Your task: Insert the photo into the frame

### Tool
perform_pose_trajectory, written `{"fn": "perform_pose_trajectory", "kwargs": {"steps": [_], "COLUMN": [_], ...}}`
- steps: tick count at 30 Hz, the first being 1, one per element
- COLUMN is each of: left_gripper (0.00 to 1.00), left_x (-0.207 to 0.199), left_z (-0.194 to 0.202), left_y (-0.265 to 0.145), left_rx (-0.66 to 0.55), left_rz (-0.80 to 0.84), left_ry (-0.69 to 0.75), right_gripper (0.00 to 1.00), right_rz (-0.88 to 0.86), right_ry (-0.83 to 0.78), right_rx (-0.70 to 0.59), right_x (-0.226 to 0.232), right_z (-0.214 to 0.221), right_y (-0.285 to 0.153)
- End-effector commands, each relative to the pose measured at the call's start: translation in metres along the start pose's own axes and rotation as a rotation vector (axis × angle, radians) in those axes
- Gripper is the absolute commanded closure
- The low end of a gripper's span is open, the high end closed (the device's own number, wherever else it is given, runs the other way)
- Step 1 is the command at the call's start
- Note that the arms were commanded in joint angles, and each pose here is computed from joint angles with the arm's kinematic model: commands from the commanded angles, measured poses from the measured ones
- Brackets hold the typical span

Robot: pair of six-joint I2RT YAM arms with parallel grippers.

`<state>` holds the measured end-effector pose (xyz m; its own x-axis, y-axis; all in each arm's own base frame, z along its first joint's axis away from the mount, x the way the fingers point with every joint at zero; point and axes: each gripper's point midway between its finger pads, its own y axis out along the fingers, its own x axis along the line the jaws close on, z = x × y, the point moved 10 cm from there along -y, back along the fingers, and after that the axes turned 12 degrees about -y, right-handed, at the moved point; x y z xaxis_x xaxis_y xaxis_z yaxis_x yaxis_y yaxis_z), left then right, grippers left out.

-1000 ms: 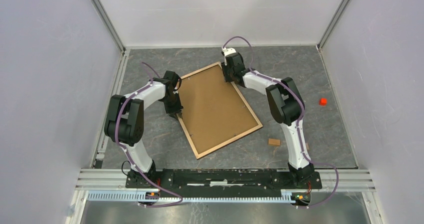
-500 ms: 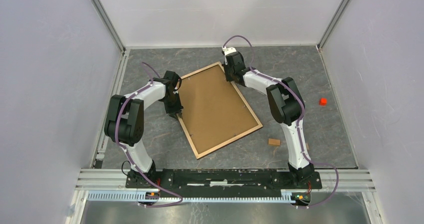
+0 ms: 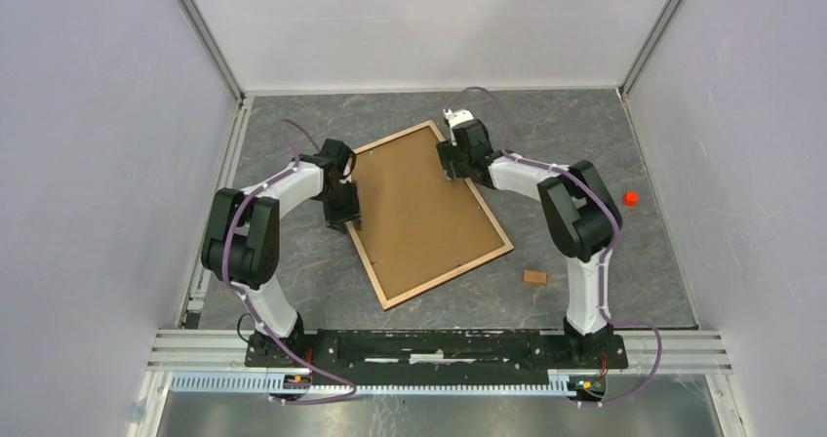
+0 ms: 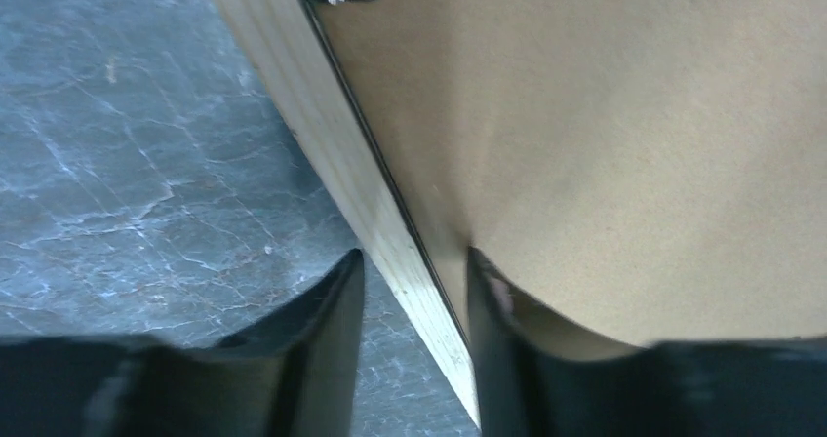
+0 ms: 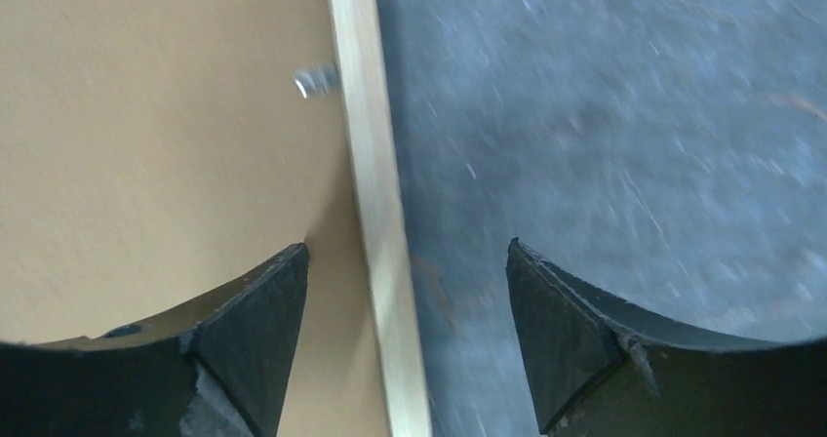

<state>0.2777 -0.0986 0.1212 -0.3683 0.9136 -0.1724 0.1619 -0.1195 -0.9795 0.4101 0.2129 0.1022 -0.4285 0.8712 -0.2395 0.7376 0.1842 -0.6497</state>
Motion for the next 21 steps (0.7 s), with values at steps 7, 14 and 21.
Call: {"fn": "perform_pose_trajectory", "kwargs": {"steps": [7,14,21], "left_gripper": [0.27,0.17,0.16], "left_x": [-0.005,0.018,0.051], "left_z": [0.011,0.026,0.043], "left_y": [-0.079,-0.149,-0.193], "left_rx": [-0.301,-0.716,-0.994], "left_rz": [0.313,0.413,0.411], "left_ry": [0.228,0.144,0.014], "right_gripper": [0.02,0.02,0.02], "right_rz": [0.281,-0.085,-0.36], "right_ry": [-0.071,-0.092,-0.015], "right_rx": [0.099,0.171,0.192], "right_x": [-0.018,0.049,0.128], "right_z": [0.029,0.075,0.074], "right_y": [-0.113,-0.157,-0.187]}}
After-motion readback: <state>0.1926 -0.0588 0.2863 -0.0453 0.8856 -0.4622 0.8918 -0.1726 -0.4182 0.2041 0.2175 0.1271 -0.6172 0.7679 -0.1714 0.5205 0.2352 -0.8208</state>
